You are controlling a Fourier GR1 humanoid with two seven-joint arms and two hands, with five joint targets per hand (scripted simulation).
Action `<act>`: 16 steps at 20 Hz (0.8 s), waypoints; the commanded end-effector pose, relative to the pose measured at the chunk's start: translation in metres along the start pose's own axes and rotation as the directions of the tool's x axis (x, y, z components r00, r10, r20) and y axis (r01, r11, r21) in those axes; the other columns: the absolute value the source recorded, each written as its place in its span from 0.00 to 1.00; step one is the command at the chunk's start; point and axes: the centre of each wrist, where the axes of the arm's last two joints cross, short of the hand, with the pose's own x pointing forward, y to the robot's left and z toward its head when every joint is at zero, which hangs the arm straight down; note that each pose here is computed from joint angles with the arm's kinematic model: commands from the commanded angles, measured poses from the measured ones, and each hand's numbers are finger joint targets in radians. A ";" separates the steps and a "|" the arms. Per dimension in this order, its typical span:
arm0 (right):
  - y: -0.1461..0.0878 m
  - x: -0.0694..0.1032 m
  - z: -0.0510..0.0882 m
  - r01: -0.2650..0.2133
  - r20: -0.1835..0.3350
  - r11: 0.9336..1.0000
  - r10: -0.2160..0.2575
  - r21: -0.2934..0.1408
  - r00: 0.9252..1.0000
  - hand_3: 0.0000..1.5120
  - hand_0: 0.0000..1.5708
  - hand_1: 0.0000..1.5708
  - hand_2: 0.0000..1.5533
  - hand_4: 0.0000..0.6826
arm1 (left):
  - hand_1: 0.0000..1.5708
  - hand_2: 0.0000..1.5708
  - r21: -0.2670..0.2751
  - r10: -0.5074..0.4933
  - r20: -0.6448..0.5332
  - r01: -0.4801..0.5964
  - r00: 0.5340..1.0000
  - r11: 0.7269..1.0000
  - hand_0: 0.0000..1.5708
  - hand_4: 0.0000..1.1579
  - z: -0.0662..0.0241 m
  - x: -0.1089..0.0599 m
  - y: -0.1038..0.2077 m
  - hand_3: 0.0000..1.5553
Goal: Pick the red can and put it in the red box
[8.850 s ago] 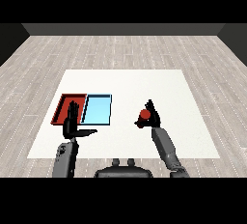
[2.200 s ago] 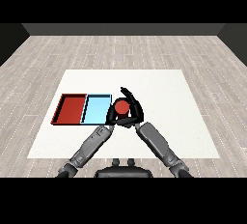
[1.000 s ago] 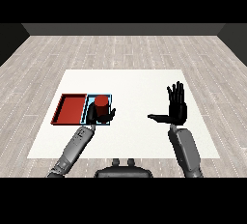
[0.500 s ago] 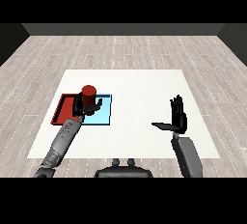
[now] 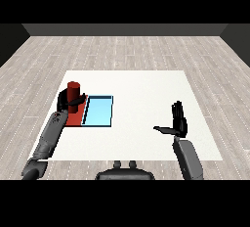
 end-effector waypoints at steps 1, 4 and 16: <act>-0.004 0.005 -0.018 -0.016 0.021 1.000 0.016 -0.003 1.000 0.00 0.00 0.00 0.00 0.00 | 1.00 1.00 0.038 -0.068 -0.135 0.074 0.989 0.997 1.00 0.94 -0.0022 -0.053 0.014 0.96; 0.005 -0.003 -0.009 -0.014 0.055 1.000 0.014 -0.003 0.998 0.00 0.00 0.00 0.00 0.00 | 1.00 1.00 0.018 -0.061 -0.200 0.066 0.978 0.998 1.00 0.93 0.0051 -0.085 0.012 0.96; -0.013 0.007 -0.004 -0.047 0.133 0.999 0.043 0.023 0.990 0.00 0.00 0.00 0.00 0.00 | 0.51 0.48 -0.001 -0.225 -0.515 0.262 0.827 0.965 0.51 0.61 0.0084 -0.115 0.010 0.00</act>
